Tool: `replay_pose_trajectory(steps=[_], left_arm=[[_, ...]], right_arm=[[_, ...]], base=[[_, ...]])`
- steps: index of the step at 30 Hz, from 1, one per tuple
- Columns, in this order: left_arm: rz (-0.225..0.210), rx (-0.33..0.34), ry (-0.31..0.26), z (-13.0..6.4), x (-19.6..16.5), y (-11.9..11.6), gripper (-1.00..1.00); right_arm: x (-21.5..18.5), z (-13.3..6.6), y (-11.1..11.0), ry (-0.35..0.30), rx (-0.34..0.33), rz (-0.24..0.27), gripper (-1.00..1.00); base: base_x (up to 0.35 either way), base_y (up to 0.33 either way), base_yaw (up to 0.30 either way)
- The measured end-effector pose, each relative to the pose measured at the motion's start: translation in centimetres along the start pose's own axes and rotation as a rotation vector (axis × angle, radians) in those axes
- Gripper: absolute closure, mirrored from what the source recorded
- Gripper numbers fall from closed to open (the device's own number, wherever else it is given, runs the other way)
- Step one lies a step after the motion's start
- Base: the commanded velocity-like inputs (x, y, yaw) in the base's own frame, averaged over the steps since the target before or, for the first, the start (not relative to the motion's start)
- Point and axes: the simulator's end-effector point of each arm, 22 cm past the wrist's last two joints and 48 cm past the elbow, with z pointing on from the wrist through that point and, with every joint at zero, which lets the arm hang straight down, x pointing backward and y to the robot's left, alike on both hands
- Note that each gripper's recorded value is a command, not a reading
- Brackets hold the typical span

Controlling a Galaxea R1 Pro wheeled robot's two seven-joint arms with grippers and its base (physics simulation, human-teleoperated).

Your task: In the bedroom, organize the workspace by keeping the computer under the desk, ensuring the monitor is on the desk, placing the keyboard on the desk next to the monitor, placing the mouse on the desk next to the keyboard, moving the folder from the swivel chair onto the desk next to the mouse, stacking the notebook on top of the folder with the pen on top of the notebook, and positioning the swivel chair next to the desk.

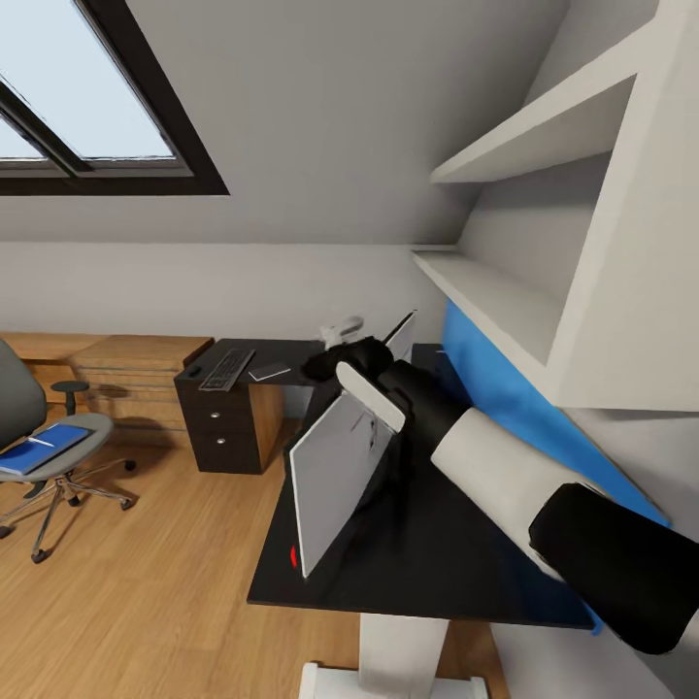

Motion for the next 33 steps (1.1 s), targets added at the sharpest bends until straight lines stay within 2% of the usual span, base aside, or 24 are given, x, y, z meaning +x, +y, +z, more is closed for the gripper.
replay_pose_trajectory(steps=[2, 7, 8, 9, 12, 15, 17, 18, 24, 26, 30, 31, 33], left_arm=[[-0.002, 0.002, 0.002, 0.0, 0.1, -0.2, -1.0], [-0.003, 0.003, 0.004, -0.1, 0.2, -0.4, -1.0], [-0.003, 0.004, 0.006, -0.1, 0.3, -0.4, -1.0], [-0.003, 0.004, 0.007, -0.1, 0.3, -0.5, -1.0], [-0.003, 0.004, 0.007, -0.1, 0.4, -0.5, -1.0], [-0.003, 0.004, 0.007, -0.1, 0.4, -0.5, -1.0], [-0.003, 0.004, 0.008, -0.1, 0.4, -0.5, -1.0], [-0.004, 0.004, 0.007, -0.1, 0.4, -0.5, -1.0], [-0.004, 0.002, 0.007, -0.1, 0.3, -0.4, -1.0], [-0.004, 0.002, 0.007, -0.1, 0.4, -0.4, -1.0], [-0.004, 0.001, 0.007, -0.1, 0.3, -0.3, -1.0], [-0.005, 0.0, 0.007, -0.1, 0.3, -0.3, -1.0], [-0.005, 0.0, 0.008, -0.1, 0.4, -0.3, -1.0]], right_arm=[[-3.8, -1.0, -3.1, -0.133, 0.098, 0.108, -1.0], [-7.2, -2.8, -7.8, -0.296, 0.253, 0.262, -1.0], [-7.7, -3.5, -10.7, -0.359, 0.326, 0.324, -1.0], [-7.7, -3.8, -12.0, -0.379, 0.352, 0.342, -1.0], [-7.1, -4.0, -14.2, -0.395, 0.392, 0.36, -1.0], [-4.8, -3.6, -16.1, -0.375, 0.426, 0.368, -1.0], [-2.7, -3.1, -17.1, -0.354, 0.445, 0.374, -1.0], [1.2, -2.5, -18.3, -0.34, 0.473, 0.4, -1.0], [9.4, -1.8, -19.2, -0.348, 0.519, 0.473, -1.0], [10.8, -1.8, -19.3, -0.347, 0.529, 0.479, -1.0], [17.8, -2.3, -20.2, -0.345, 0.588, 0.489, -1.0], [18.5, -2.4, -20.4, -0.341, 0.595, 0.488, -1.0], [22.1, -2.6, -21.4, -0.335, 0.641, 0.497, -1.0]], base=[[0.0, 0.0, 0.0], [0.0, 0.0, 0.0], [0.0, 0.0, 0.0], [0.0, 0.0, 0.0], [0.0, 0.0, 0.0], [0.0, 0.0, 0.0], [0.0, 0.0, 0.0], [0.0, 0.0, 0.0], [0.0, 0.0, 0.0], [0.0, 0.0, 0.0], [0.0, 0.0, 0.0], [0.0, 0.0, 0.0], [0.0, 0.0, 0.0]])
